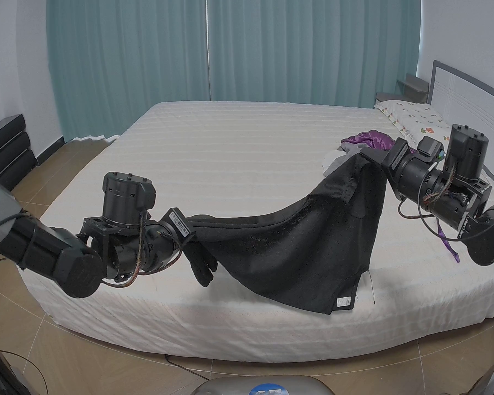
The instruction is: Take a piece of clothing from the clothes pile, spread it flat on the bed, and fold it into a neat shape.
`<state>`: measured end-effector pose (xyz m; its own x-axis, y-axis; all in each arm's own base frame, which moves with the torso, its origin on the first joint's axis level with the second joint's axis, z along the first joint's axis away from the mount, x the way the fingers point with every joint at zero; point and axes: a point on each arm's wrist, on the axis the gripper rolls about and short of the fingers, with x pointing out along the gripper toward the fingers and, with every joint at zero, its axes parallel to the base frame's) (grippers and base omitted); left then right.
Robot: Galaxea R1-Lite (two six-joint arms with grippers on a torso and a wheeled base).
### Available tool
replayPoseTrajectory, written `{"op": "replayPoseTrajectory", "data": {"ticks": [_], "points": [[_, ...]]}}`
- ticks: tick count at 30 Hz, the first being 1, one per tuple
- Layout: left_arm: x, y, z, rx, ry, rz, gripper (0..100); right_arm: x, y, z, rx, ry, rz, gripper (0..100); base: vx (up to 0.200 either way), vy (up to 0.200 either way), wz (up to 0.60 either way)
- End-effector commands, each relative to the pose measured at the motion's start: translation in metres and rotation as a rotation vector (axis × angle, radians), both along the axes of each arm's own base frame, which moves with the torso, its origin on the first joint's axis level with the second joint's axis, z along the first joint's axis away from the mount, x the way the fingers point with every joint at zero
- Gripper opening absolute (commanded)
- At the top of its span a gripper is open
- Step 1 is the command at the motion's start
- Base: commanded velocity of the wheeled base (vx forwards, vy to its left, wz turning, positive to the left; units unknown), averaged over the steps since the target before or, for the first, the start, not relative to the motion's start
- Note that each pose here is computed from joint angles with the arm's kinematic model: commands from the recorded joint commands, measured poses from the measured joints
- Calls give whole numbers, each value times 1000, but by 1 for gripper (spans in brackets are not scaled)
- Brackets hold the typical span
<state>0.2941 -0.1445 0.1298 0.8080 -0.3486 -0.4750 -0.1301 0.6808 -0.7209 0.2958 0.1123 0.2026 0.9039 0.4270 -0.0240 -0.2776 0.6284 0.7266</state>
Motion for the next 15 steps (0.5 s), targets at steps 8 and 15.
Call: {"op": "replayPoseTrajectory", "data": {"ticks": [8,15], "points": [[43,-8,-41,40,86,34,0,51,10,-33,-63,43,-41,0,200,0,0],[68,-10,-70,79,165,51,0,83,20,-71,-96,100,-68,0,114,0,0]]}}
